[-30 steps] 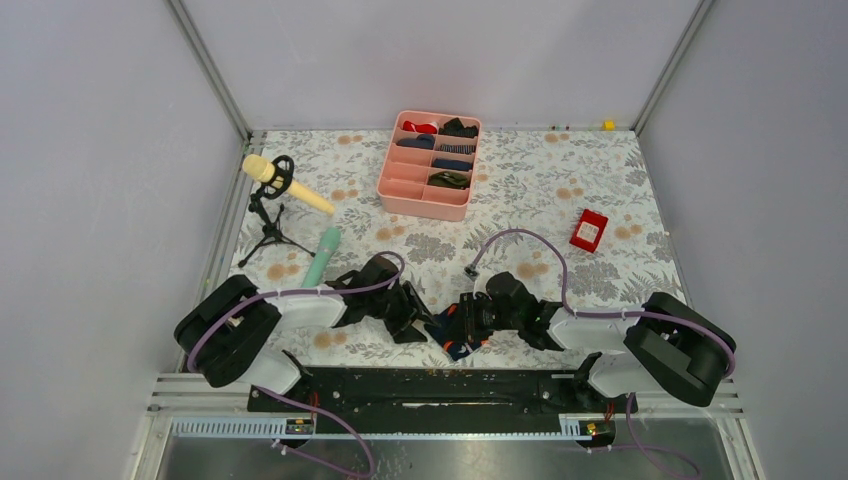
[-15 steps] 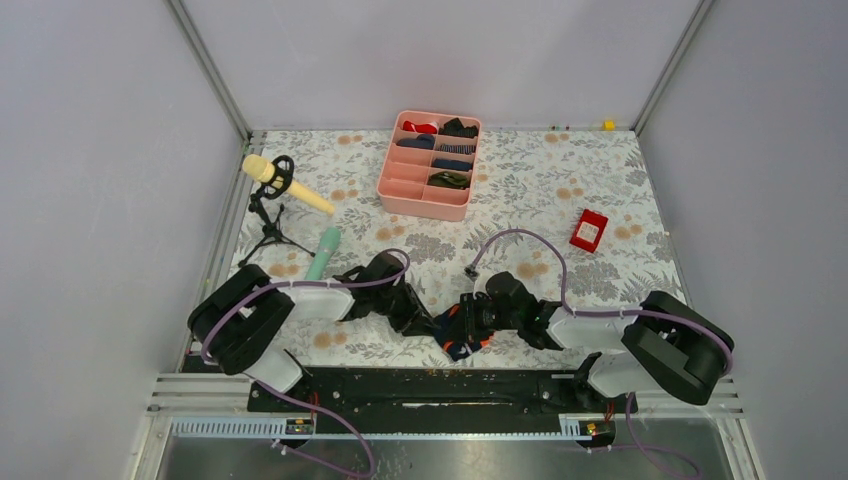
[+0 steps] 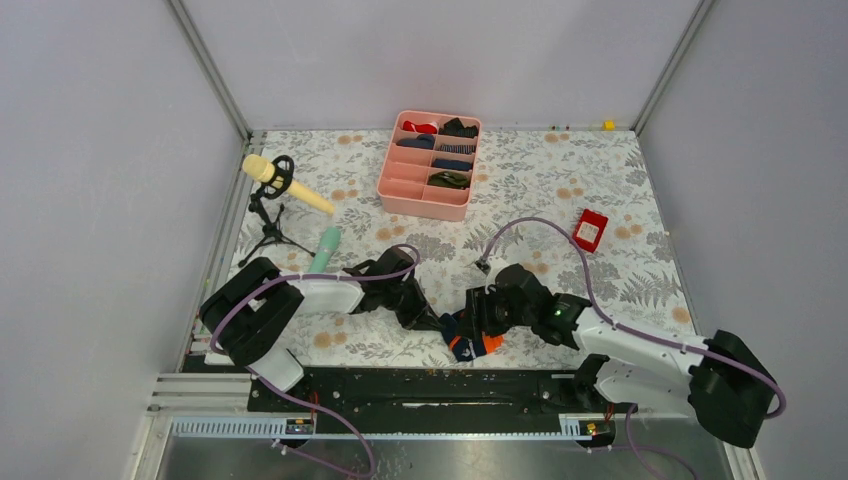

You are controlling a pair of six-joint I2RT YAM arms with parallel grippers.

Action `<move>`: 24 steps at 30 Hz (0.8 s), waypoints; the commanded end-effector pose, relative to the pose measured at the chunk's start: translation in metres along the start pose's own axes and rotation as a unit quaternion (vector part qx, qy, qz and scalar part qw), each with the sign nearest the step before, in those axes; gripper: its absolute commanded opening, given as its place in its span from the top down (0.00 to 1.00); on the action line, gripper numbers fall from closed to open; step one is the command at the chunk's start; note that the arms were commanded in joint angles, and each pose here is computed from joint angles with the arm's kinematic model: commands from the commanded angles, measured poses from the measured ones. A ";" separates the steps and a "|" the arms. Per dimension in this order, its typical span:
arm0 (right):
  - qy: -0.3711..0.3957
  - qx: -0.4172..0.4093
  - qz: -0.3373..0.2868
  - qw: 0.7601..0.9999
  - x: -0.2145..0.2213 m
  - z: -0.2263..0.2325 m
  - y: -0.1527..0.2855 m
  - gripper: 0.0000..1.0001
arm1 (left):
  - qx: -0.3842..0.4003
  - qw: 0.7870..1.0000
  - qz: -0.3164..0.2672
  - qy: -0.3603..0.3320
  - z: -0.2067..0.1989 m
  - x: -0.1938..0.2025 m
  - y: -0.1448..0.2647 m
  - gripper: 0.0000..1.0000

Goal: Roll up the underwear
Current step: Roll the underwear to the center of the board.

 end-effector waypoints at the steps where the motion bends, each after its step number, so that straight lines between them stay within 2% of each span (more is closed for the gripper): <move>1: 0.015 0.027 -0.022 0.999 -0.009 0.005 0.021 0.41 | -0.028 1.000 0.000 0.000 0.007 0.000 -0.003 1.00; 7: -0.057 0.093 -0.092 0.990 -0.011 -0.016 0.042 0.41 | -0.028 1.000 0.003 -0.008 0.005 0.001 -0.001 1.00; 9: -0.076 0.115 -0.105 0.985 -0.009 -0.024 0.047 0.36 | -0.026 1.000 0.004 -0.009 0.004 0.002 0.000 1.00; 11: -0.089 0.137 -0.105 0.981 -0.005 -0.033 0.048 0.29 | -0.024 1.000 0.005 -0.010 0.003 0.002 0.000 1.00; 15: -0.100 0.144 -0.077 0.981 0.006 -0.041 0.038 0.28 | -0.023 1.000 0.007 -0.014 0.002 0.002 0.000 1.00; 22: -0.082 0.149 -0.036 0.985 0.015 -0.048 0.019 0.35 | -0.021 0.999 0.011 -0.025 -0.002 0.002 0.001 1.00; 24: -0.068 0.163 -0.032 0.984 0.014 -0.052 0.017 0.47 | -0.019 0.999 0.017 -0.030 -0.002 0.003 0.002 1.00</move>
Point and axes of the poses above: each gripper's point midway between its finger pads, its own y axis back along the fingers, its own z axis along the line the jaws close on, x = y × z, the point moved 5 cm from there along y, back along the fingers, and after that the axes turned 12 degrees about -y, right-handed, at the moved point
